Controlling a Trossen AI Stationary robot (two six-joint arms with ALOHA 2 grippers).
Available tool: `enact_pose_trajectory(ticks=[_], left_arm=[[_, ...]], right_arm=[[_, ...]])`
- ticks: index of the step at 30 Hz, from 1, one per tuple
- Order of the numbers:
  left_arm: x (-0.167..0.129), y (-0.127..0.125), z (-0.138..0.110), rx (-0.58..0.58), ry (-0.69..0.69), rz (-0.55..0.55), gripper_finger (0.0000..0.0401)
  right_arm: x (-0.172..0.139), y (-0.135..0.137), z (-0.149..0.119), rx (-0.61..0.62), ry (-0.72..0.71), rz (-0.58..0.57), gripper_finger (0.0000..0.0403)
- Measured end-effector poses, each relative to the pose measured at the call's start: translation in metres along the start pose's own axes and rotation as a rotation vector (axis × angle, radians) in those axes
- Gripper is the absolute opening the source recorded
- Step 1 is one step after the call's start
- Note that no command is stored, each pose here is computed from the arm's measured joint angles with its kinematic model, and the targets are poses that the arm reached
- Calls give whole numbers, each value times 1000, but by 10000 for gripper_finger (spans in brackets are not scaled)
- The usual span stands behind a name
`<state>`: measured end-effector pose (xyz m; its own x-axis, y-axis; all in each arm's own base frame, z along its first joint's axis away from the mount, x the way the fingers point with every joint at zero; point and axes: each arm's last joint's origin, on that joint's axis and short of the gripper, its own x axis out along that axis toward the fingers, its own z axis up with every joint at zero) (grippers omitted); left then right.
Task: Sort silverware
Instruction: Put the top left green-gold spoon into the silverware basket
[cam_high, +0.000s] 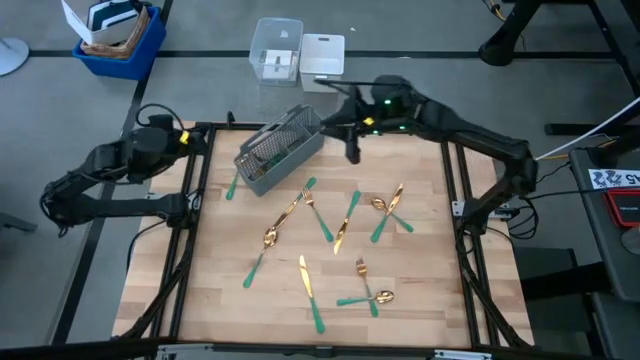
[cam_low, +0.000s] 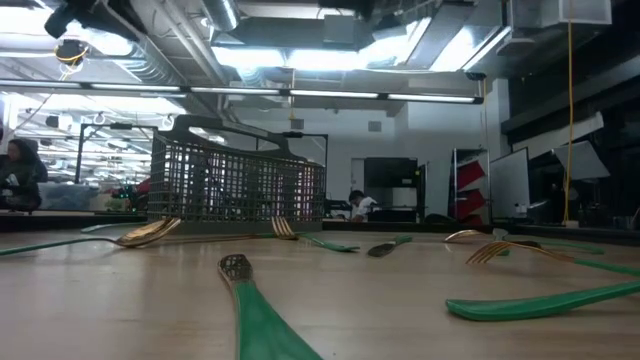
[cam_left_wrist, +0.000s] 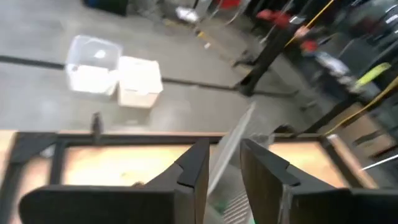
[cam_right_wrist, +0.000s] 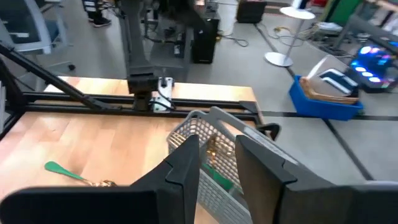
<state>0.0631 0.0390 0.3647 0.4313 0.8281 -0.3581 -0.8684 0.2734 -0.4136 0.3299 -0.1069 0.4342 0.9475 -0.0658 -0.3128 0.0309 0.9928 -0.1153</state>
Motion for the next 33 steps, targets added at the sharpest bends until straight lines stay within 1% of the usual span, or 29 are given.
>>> enact_pose_trajectory(ticks=[3,7,14,19,21,28,33], left_arm=[[9,-4,-2,9,53,67,73],[28,-7,-9,-5,179,152,72],[65,-3,-17,-85,432,317,72],[92,2,-23,-154,626,388,72],[103,5,-25,-168,685,433,72],[143,18,-31,-168,782,584,72],[170,29,-33,-190,813,613,72]], right_arm=[[-19,3,5,2,13,-22,108],[-41,8,7,9,36,-17,108],[-70,16,9,143,71,-13,108],[-85,20,8,159,100,-9,108],[-88,21,6,163,117,-7,108],[-90,23,1,177,175,2,108],[-90,24,-2,183,200,5,108]])
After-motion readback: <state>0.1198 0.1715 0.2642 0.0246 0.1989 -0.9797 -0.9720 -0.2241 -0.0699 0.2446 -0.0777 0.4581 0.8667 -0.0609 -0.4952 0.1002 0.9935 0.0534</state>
